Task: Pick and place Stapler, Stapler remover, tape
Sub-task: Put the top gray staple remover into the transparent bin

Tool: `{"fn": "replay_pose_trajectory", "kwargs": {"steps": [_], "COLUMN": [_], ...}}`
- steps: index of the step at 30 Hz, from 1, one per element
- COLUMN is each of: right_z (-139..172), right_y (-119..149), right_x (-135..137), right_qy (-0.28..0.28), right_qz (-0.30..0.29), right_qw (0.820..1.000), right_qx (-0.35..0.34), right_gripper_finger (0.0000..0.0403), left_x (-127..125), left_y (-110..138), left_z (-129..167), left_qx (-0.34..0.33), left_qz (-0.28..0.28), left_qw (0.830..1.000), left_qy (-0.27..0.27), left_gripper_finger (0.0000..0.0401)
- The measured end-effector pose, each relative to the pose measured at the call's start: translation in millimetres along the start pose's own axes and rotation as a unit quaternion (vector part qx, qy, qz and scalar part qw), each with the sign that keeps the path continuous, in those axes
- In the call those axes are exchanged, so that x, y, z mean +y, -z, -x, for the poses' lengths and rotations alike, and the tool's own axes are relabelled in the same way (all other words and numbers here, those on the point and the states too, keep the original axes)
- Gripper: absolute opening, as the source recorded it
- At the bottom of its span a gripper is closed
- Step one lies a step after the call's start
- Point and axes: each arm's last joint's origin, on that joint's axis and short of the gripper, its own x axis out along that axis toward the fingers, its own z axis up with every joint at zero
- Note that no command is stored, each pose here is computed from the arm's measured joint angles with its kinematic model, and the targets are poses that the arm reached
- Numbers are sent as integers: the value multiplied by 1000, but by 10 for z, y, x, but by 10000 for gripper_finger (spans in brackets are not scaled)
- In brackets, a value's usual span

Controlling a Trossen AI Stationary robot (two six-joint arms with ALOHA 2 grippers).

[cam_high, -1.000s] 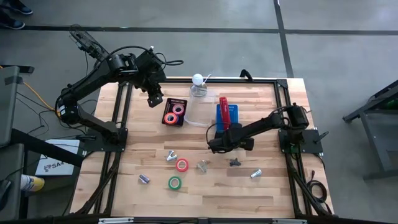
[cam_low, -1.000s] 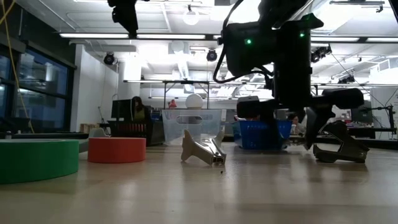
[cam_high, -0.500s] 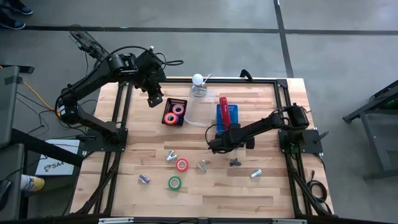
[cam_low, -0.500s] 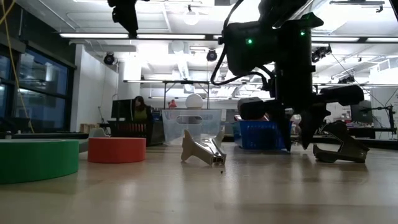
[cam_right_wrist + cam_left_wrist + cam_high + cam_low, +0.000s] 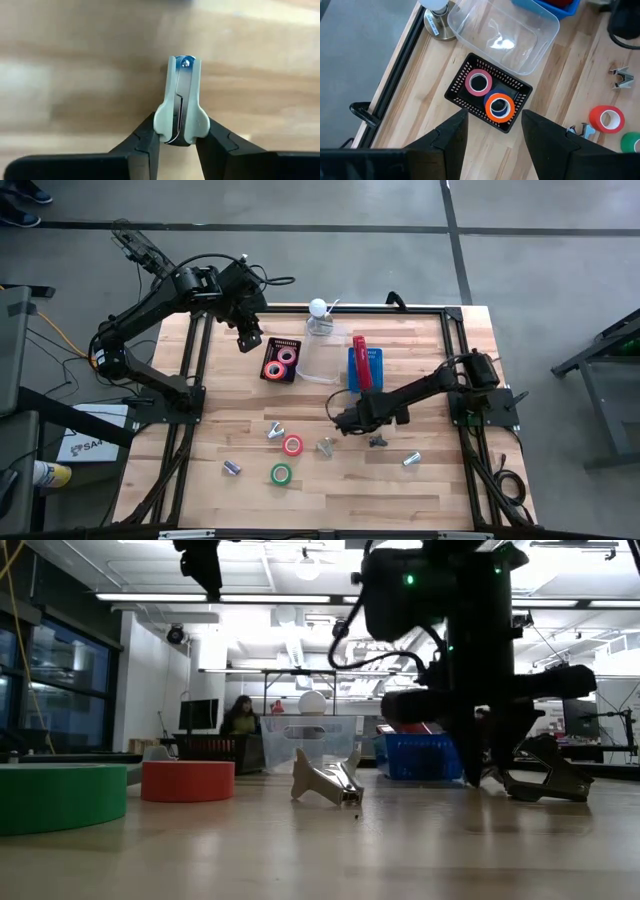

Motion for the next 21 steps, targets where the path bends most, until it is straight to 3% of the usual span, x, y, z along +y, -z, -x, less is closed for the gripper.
{"fn": "replay_pose_trajectory", "kwargs": {"steps": [15,21], "right_z": [114,293], "right_y": [96,51], "right_x": [66,28], "right_qy": [-28,-62], "right_qz": [54,74], "right_qw": [998,995], "right_qx": [8,-2], "right_gripper_finger": [88,88], "left_x": [2,1], "left_y": [-31,-30], "left_z": [1,1], "left_qx": [-16,-16], "left_qz": [0,0], "left_qw": [1000,1000], "left_qy": [-1,1], "left_gripper_finger": [181,181]}}
